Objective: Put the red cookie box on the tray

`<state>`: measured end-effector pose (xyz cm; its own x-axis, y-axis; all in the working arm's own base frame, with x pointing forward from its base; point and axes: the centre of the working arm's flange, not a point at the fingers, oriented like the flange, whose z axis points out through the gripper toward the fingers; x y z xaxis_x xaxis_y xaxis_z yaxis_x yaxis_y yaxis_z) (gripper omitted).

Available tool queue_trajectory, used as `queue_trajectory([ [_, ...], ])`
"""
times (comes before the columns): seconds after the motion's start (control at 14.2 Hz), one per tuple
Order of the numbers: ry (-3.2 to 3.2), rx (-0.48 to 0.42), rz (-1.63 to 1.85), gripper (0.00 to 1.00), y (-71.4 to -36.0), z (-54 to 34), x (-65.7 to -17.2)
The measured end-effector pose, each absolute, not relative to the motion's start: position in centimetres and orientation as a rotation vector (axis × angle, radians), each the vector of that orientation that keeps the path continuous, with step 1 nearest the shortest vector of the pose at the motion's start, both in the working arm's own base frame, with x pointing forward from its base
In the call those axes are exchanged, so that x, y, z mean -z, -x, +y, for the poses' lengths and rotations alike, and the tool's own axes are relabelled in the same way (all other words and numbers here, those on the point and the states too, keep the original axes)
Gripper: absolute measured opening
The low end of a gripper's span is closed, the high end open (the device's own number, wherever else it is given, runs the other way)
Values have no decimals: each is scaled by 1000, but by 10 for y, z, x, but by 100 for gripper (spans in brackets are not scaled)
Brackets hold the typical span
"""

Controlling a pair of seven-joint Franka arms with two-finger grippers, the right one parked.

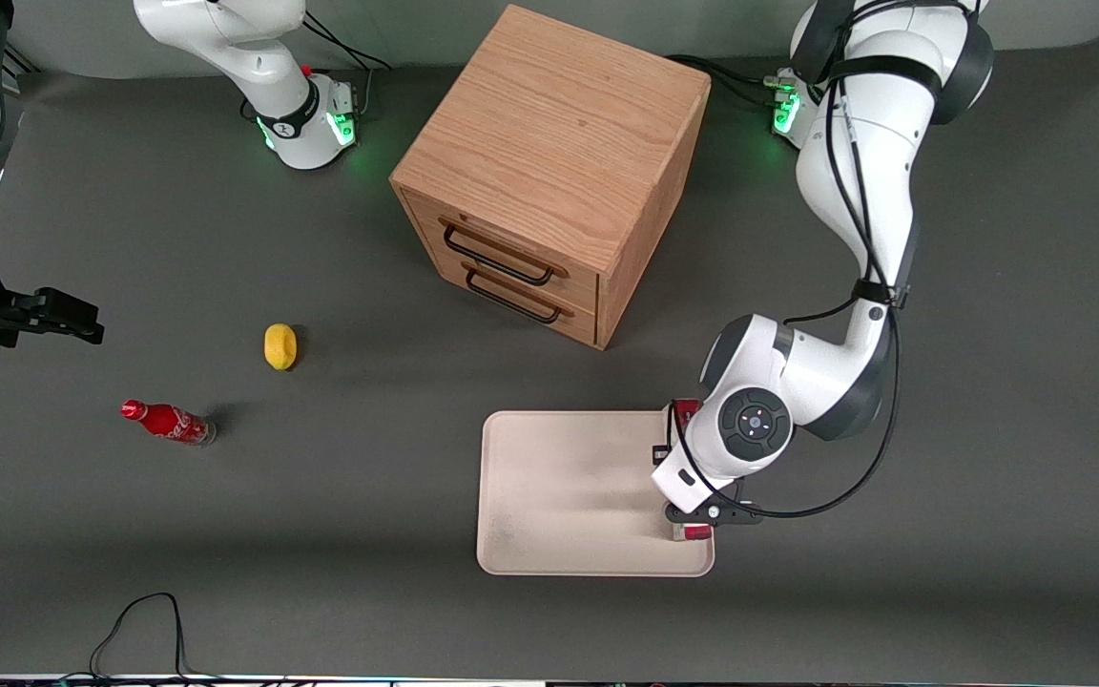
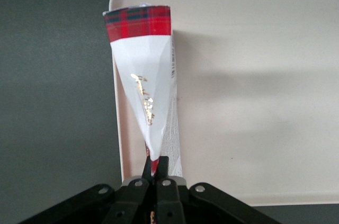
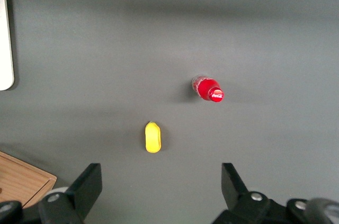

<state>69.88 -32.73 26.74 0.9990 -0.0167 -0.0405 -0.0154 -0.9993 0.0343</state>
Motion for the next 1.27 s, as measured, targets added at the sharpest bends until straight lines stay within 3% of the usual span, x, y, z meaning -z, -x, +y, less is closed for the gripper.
queue_trajectory([
  [0.28, -3098, 37, -28, 6, -700, -330, -267],
  [0.78, -3092, 24, -31, 82, -700, -332, -277],
  [0.92, -3106, 80, -34, 100, -695, -331, -299],
  [1.06, -3123, 150, -45, 100, -684, -328, -352],
  [1.27, -3149, 223, -54, 100, -645, -308, -476],
])
